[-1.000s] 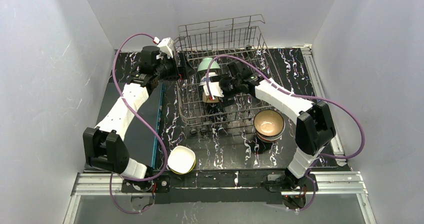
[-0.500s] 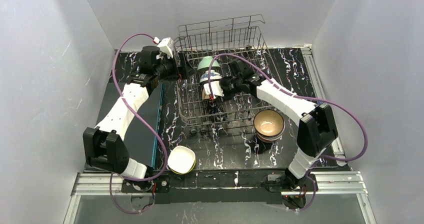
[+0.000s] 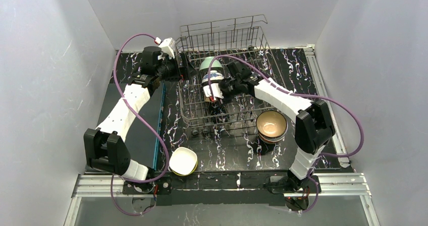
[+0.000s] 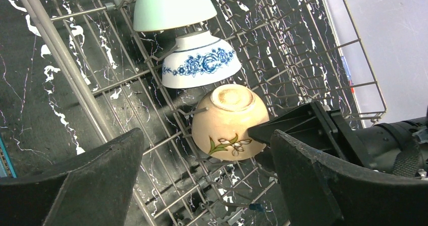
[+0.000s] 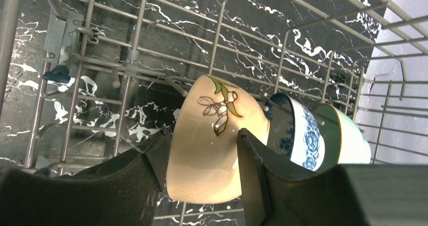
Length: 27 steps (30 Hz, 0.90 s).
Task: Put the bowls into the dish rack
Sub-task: Turn the bowl upside down on the dish rack.
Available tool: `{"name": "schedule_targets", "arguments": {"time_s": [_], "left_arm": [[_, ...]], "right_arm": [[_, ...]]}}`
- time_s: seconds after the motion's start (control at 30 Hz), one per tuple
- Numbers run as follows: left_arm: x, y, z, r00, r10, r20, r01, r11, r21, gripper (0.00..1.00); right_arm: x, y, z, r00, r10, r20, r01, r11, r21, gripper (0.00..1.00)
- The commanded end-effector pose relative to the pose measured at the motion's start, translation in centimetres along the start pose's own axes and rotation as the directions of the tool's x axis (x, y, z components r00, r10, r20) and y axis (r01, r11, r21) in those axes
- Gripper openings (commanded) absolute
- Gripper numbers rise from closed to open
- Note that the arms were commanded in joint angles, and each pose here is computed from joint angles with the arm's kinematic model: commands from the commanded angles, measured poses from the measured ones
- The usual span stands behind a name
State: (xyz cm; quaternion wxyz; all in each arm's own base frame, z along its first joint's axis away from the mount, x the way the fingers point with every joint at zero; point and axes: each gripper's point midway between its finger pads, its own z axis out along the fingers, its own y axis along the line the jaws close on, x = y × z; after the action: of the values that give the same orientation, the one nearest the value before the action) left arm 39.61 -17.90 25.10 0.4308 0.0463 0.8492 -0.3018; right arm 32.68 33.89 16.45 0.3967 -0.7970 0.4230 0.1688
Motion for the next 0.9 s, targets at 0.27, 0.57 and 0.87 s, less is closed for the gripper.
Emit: {"name": "schedule_targets", "arguments": {"time_s": [0.27,0.57,0.87], "left_arm": [[-0.6,-0.6,-0.7,1.0,0.013,0.023,-0.013,1.0,0.018,0.93],[-0.6,-0.6,-0.8,1.0,0.013,0.022,-0.014,1.0,0.021,0.94],[-0.8,-1.1,-1.1,0.999,0.019,0.031,-0.02,0.999,0.042,0.94]], "right_arm": [[2.5,1.1,1.8,0.997,0.062,-0.054,-0.066,0.995,-0.078,0.64],[-2.5,-1.8,-1.0,0.996,0.005,0.094,-0.012,0.997,0.078,0.99],[-5.4,-6.3,-4.8,0.969,0.107,0.222,-0.187,0.906,0.38,0.99]]}}
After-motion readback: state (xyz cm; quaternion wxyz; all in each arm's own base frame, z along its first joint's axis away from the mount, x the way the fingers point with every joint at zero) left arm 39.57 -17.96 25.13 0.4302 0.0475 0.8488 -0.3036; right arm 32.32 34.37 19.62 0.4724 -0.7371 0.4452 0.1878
